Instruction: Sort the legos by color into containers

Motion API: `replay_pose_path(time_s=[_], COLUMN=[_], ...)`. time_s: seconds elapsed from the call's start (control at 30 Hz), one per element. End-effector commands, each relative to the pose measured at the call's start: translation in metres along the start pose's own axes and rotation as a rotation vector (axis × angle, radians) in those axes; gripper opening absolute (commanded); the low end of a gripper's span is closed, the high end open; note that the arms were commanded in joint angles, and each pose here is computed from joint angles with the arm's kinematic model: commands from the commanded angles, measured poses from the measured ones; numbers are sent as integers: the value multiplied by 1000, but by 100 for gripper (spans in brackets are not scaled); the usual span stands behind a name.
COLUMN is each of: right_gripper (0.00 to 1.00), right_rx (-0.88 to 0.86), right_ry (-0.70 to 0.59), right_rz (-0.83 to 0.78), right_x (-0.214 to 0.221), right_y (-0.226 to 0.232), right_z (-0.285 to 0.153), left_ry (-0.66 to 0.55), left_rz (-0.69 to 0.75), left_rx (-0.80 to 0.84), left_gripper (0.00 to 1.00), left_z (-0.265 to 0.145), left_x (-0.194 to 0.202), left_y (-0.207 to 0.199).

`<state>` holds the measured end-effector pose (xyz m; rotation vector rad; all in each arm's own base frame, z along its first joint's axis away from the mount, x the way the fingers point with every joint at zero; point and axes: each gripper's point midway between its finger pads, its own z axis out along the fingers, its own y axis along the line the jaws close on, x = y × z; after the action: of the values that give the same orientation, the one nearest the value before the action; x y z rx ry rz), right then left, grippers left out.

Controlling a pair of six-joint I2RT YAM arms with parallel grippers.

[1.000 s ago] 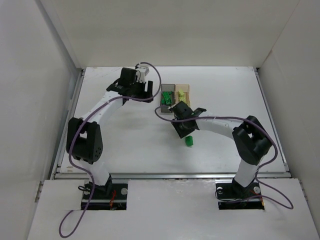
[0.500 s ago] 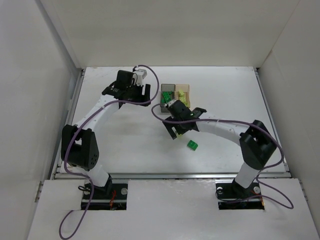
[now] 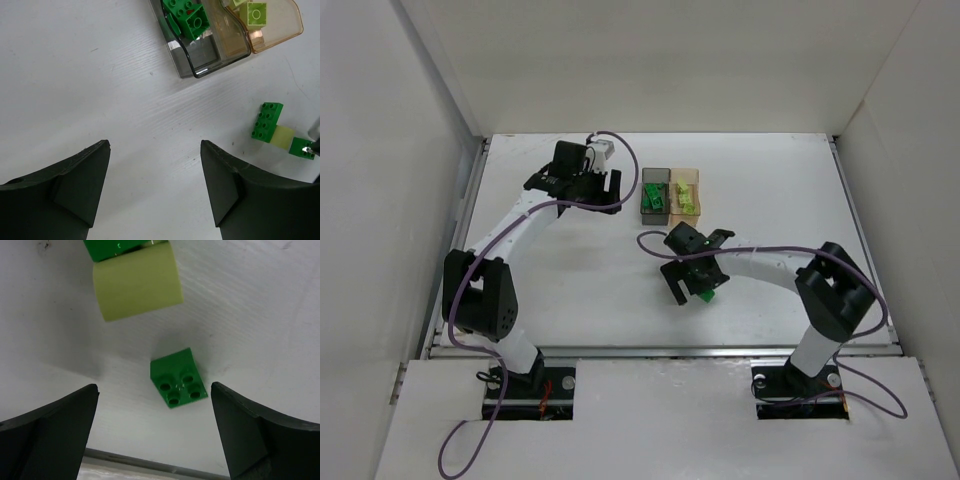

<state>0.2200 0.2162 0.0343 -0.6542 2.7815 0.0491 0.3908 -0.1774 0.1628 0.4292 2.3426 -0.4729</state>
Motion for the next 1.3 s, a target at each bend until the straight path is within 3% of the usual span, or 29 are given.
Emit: replay_pose_path(time_s=[0.0,0.2,0.33,0.37,0.43,0.47,0.57,0.63,0.73,0.87,0.97,1.07,1.1,1.13,1.2,1.27], right_gripper=[99,95,64,51,39,25,0,0,0,0,0,0,0,0,0,0], right_rx=[5,32,-3,-3,-8,-8,6,-50,-219,-326,-213,-55,-54,-53,-76,-60], right_ry=[42,69,47,46,30,30,38,11,-127,-484,-758,-801,-836,-814,-849,-820], right_rz=[28,57,62,62,64,64,71,76,-16,-48,53,174,194,197,231,252], right_x=[2,-2,-8,-6,-6,-4,5,1,-25,-94,-169,-223,-244,-259,-287,-303], right_y=[-3,-10,-3,-4,-4,-5,-11,-4,27,42,18,-11,-15,-14,-23,-28], right_z=[11,24,25,23,17,16,0,-14,-69,-159,-200,-174,-181,-156,-155,-125], left_ry=[-108,-120,-111,-111,-111,-111,-119,-128,-109,-111,-115,-133,-130,-156,-165,-191], left_rz=[45,48,46,46,46,46,40,42,38,48,56,65,62,63,51,38], left_rx=[22,23,22,22,22,22,32,33,41,22,-30,-102,-128,-181,-226,-280], left_gripper=[70,70,70,70,70,70,68,68,68,68,68,68,68,70,70,70], left_z=[-29,-36,-35,-35,-35,-35,-37,-38,-35,-35,-37,-44,-47,-55,-62,-74], left_x=[-34,-33,-29,-29,-29,-29,-32,-36,-32,-32,-35,-45,-46,-54,-55,-58], left_y=[-12,-14,-13,-13,-13,-13,-16,-16,-17,-13,-4,7,11,18,24,31])
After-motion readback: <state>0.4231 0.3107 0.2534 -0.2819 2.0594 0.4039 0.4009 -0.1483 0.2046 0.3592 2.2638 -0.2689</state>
